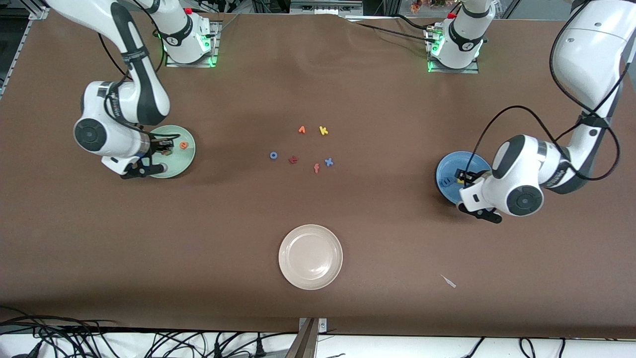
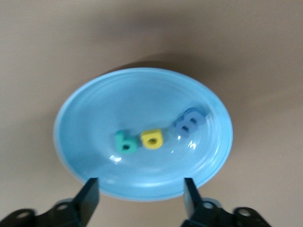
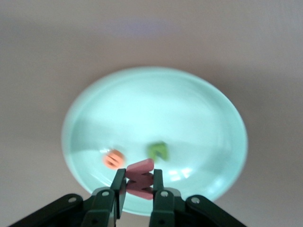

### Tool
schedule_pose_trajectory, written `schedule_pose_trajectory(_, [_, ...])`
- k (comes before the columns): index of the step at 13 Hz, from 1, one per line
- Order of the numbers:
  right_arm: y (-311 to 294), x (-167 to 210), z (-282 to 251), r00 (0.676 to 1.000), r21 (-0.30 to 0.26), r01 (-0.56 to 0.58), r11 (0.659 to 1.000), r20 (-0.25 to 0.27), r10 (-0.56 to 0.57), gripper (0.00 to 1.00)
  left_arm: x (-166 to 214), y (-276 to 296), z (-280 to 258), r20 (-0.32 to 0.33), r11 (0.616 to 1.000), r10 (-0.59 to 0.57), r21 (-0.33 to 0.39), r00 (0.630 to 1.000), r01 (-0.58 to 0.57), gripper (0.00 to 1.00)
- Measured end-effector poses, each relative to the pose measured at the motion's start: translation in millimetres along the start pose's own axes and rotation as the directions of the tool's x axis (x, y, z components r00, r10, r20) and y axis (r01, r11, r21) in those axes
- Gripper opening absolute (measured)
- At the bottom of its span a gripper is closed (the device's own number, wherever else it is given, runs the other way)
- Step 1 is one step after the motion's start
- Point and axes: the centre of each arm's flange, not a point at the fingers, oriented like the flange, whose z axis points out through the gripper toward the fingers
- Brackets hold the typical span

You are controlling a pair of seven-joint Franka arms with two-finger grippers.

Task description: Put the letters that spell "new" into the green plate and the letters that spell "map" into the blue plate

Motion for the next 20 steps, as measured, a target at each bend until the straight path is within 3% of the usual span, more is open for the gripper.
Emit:
schedule_pose_trajectory(1, [13.0,-7.0,7.2,1.000,0.008,-0.008,1.000,0.013,0.008,0.26,-4.7,-9.8,-18.4,0.008,1.000,-0.020,0.002,1.000,0.020,0.98])
schedule_pose_trajectory(2, [20.6,-10.4,12.9,1.000,0.015,-0.021,1.000,0.016,0.020,0.26,-10.1,-19.8,-34.6,0.014,0.999,-0.040,0.002,0.999,0.040,1.00])
schedule_pose_trajectory(6, [37.5,-7.5,34.6,1.000,0.001,-0.024,1.000,0.006,0.024,0.26,-22.3,-46.7,-59.3,0.001,0.995,-0.102,-0.019,0.995,0.102,1.00])
schedule_pose_trajectory(9, [48.3,-6.4,44.8,1.000,-0.008,-0.030,1.000,-0.001,0.030,0.26,-43.9,-73.9,-80.8,-0.034,0.979,-0.180,-0.102,0.983,0.175,1.00])
schedule_pose_trajectory(10, [49.2,-6.5,46.3,0.999,-0.008,-0.032,0.999,0.001,0.032,0.32,-57.2,-83.7,-94.5,-0.060,0.971,-0.218,-0.119,0.974,0.210,1.00])
schedule_pose_trajectory(13, [42.9,-2.3,33.6,1.000,0.000,-0.021,1.000,-0.011,0.021,0.63,-112.2,-96.1,-143.7,-0.146,0.934,-0.337,-0.174,0.930,0.312,1.00])
schedule_pose_trajectory(16, [24.6,9.0,-12.6,1.000,0.028,-0.029,0.999,0.008,0.029,0.98,-170.1,-73.0,-202.3,-0.277,0.928,-0.370,-0.147,0.887,0.341,1.00])
schedule_pose_trajectory(20, [-2.9,25.8,-126.7,1.000,0.045,-0.008,0.999,0.025,0.007,1.00,-236.3,-14.1,-263.3,-0.430,0.947,-0.319,-0.105,0.845,0.304,1.00])
